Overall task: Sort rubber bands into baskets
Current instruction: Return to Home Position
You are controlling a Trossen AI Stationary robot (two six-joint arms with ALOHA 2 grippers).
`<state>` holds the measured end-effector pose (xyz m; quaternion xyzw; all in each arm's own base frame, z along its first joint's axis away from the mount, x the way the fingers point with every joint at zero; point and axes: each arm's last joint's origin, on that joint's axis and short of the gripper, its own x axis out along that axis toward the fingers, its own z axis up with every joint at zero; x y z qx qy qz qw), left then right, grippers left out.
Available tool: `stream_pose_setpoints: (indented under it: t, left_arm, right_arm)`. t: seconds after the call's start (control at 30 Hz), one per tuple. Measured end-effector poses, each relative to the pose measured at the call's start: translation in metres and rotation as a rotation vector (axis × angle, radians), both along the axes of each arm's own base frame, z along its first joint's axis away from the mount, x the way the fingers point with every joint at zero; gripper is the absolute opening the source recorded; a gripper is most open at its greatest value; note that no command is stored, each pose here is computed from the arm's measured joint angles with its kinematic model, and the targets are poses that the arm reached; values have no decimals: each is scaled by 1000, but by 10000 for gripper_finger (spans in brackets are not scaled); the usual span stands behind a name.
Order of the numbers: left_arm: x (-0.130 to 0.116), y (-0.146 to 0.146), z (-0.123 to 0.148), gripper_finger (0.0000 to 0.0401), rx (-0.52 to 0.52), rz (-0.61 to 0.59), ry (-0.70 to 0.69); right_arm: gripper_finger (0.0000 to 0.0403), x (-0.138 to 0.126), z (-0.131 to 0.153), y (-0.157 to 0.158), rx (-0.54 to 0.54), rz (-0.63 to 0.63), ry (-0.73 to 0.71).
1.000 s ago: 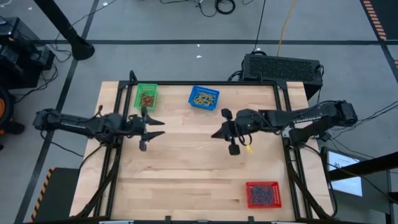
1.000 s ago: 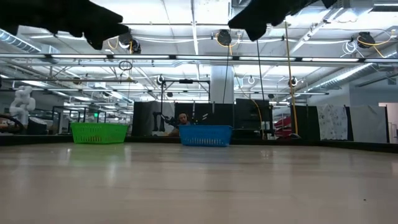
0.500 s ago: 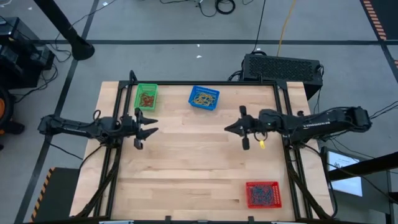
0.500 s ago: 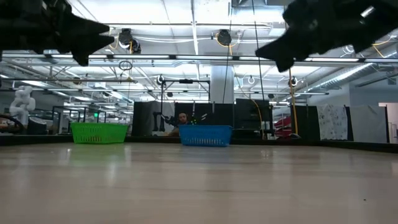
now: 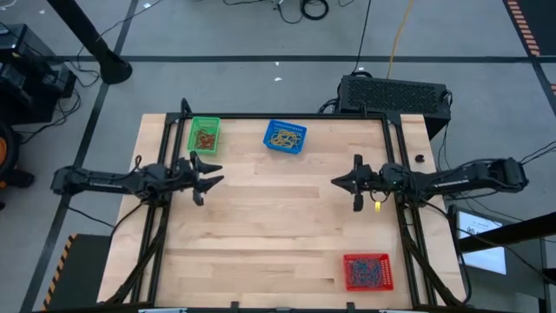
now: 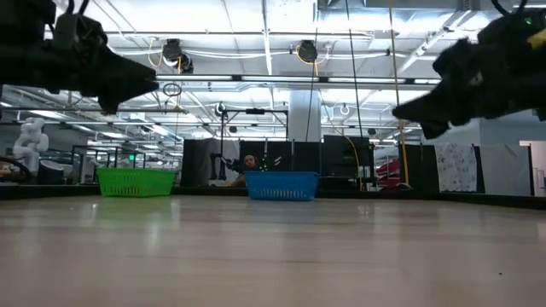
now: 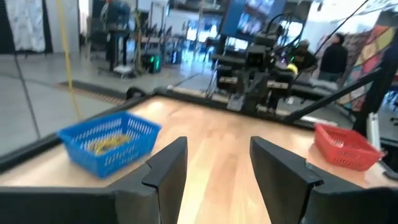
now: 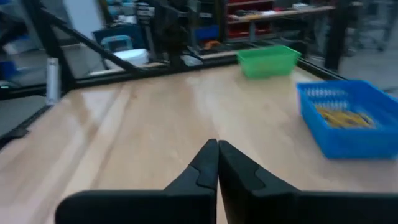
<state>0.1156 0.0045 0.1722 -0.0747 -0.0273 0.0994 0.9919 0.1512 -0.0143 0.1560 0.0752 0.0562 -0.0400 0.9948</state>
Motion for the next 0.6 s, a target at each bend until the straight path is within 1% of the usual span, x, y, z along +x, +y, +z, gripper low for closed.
stream_pose_setpoints:
  t: [0.07,0.13,0.23,0.3,0.6]
  left_arm:
    - [0,2,-3,182,-16,14,25]
    - [-1,3,-3,182,-32,25,25]
    - [-1,5,-2,182,-31,18,11]
    - [-1,5,-2,182,-30,7,10]
    - [-1,8,-1,182,-29,41,2]
  right_arm:
    - [3,-6,-9,-1,15,-42,34]
    - [3,-9,-11,-1,25,-59,68]
    - [3,-11,-10,0,23,-19,74]
    - [3,-14,-11,1,1,9,93]
    - [3,-31,-13,3,-66,14,165]
